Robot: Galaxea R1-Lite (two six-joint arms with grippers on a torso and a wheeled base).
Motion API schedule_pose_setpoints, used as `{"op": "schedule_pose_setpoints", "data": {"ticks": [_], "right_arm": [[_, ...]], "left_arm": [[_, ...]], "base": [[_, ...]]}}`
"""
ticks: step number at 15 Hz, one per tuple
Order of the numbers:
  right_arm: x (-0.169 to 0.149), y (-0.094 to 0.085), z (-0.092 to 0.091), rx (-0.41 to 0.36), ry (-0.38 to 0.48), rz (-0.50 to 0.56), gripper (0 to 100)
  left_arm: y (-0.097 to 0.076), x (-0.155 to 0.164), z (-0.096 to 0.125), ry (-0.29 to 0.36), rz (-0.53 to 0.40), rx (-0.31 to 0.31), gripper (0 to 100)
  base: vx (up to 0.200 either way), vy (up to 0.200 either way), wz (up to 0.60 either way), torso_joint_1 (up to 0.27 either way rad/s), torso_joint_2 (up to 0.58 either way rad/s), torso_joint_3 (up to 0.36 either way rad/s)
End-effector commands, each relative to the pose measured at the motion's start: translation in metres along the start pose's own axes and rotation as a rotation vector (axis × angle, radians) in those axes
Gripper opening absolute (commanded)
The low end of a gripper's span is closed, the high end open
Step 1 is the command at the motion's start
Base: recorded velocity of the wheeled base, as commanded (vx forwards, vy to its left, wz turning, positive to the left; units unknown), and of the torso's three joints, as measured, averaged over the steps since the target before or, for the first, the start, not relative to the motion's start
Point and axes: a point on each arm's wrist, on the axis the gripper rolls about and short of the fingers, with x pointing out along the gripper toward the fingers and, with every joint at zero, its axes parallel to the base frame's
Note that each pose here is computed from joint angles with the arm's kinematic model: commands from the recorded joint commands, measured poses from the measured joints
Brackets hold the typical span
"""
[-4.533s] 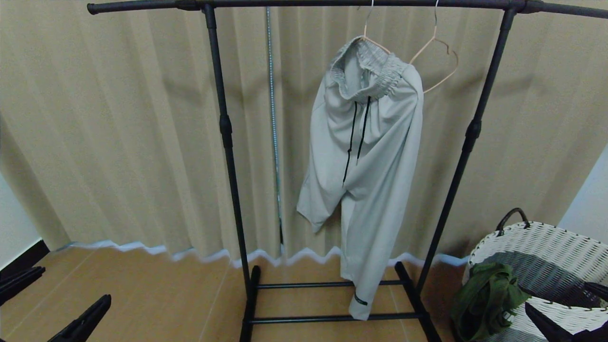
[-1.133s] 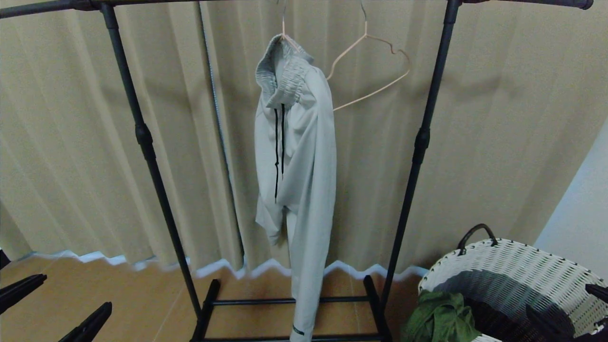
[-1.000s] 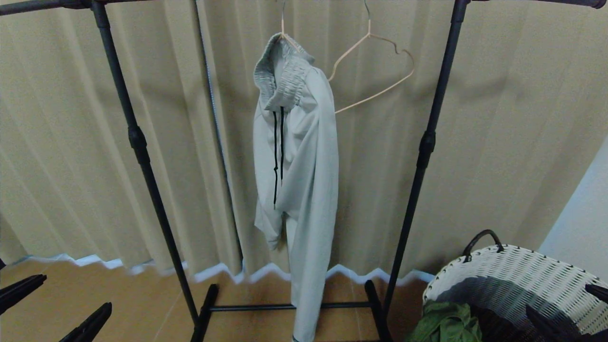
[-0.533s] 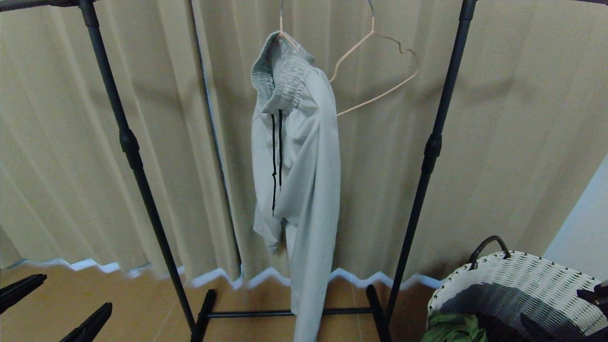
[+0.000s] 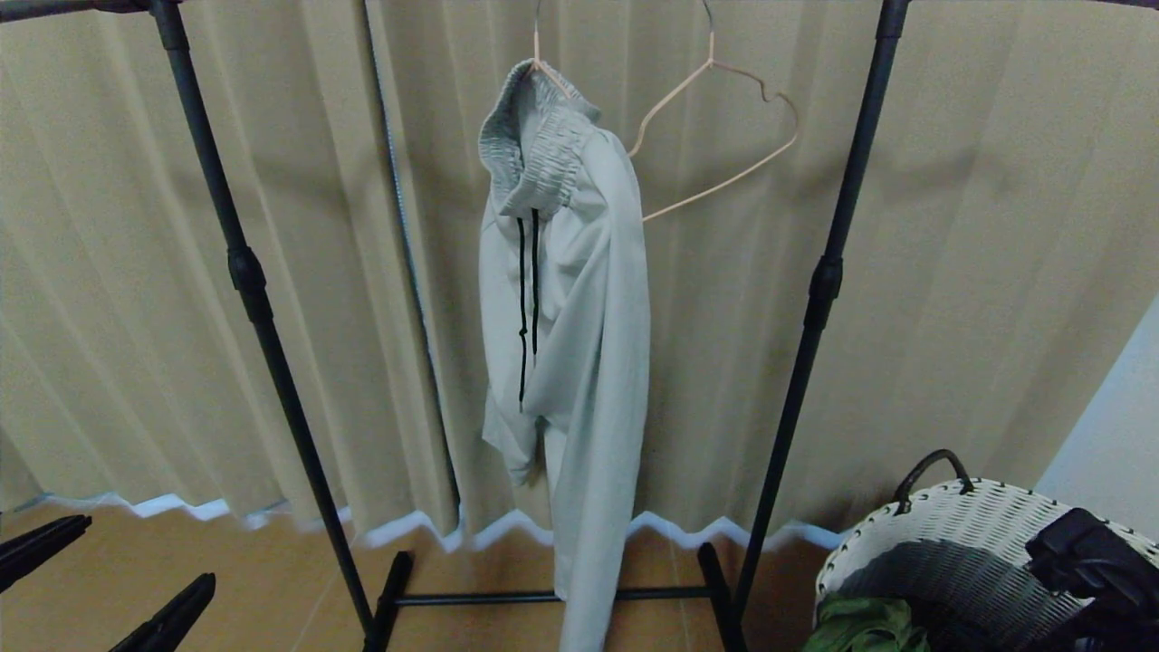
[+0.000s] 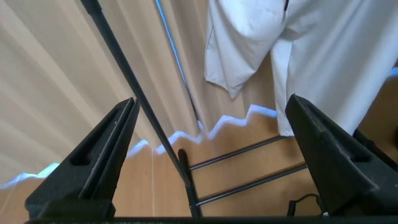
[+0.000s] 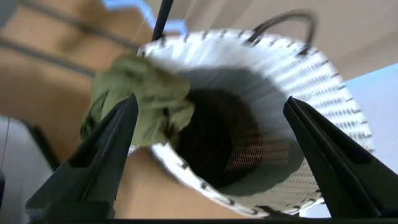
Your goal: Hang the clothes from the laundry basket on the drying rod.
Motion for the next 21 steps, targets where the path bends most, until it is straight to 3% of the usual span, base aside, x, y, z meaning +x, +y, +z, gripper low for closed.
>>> {"op": "schedule_pose_setpoints", "data": {"ticks": [1,2,9,15,16,21], "right_arm": [[0.019,0.005,-0.003,-0.021,0.109,0.062,100],[0.026,0.008,-0.002,-0.034,0.135,0.088,100],[0.071,0.016,-0.004,-0.053,0.220,0.128,100],[0.111,0.022,-0.015,-0.052,0.205,0.094,100],[0.117,0.022,-0.018,-0.057,0.203,0.043,100],[0.103,0.019,-0.011,-0.051,0.132,0.018,100]], "left_arm": [[-0.004,0.000,0.001,-0.014,-0.056,0.006,100],[-0.006,0.000,0.001,-0.024,-0.096,0.013,100],[-0.006,0.000,0.002,-0.026,-0.099,0.011,100],[-0.006,0.000,0.002,-0.026,-0.099,0.009,100],[-0.006,0.000,0.002,-0.026,-0.099,0.009,100],[-0.006,0.001,0.002,-0.024,-0.098,0.009,100]], "base": [[0.000,0.000,0.00,0.000,0.00,0.000],[0.000,0.000,0.00,0.000,0.00,0.000],[0.000,0.000,0.00,0.000,0.00,0.000],[0.000,0.000,0.00,0.000,0.00,0.000],[0.000,0.000,0.00,0.000,0.00,0.000],[0.000,0.000,0.00,0.000,0.00,0.000]]}}
